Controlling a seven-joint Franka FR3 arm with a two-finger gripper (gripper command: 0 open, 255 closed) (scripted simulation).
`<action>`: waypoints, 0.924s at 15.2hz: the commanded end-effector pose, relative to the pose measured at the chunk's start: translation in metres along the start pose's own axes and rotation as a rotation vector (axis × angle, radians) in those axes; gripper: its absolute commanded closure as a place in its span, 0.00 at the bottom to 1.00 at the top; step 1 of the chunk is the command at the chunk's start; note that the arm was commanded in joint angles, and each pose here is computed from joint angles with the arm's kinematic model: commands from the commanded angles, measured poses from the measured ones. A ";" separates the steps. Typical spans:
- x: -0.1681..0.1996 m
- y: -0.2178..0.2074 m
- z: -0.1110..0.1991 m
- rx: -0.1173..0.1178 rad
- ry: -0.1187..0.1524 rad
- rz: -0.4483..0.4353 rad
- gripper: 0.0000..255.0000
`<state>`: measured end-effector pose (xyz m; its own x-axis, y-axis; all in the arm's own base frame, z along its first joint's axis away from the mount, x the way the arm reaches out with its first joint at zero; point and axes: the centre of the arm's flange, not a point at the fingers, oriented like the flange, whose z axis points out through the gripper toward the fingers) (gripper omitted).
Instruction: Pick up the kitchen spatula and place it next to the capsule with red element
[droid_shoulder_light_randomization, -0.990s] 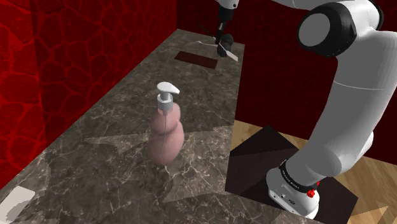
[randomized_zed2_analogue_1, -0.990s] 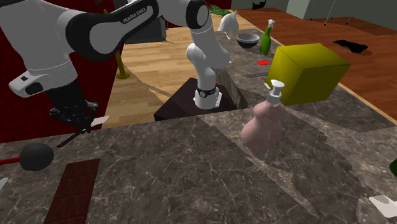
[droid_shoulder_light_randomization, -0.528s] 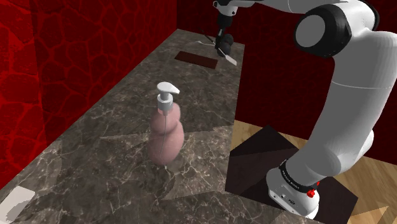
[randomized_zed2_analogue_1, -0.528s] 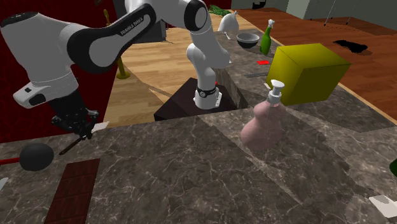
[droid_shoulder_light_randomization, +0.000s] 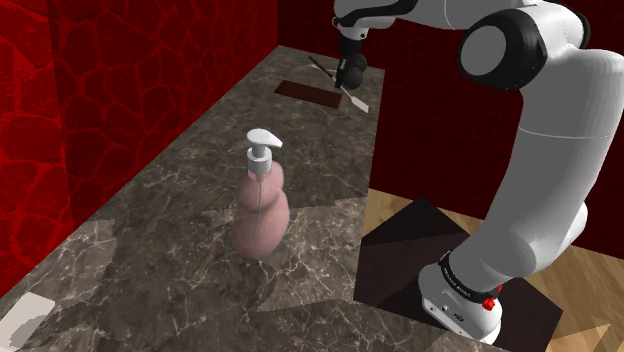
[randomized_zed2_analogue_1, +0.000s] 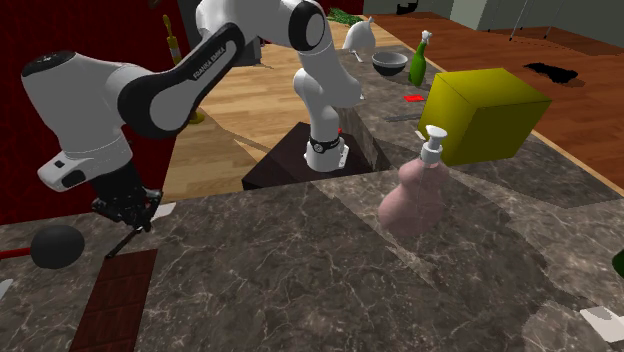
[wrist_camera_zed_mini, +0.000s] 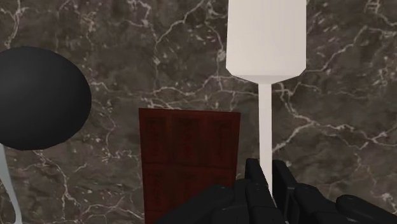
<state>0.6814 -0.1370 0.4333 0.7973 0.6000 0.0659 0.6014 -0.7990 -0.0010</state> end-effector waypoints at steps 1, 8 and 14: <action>-0.002 -0.001 0.011 0.000 0.000 0.000 1.00; -0.004 -0.001 0.047 0.000 0.000 0.000 1.00; -0.006 -0.001 0.079 0.000 0.000 0.000 1.00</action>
<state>0.6814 -0.1361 0.3599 0.7973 0.5999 0.0661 0.6013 -0.7991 -0.0008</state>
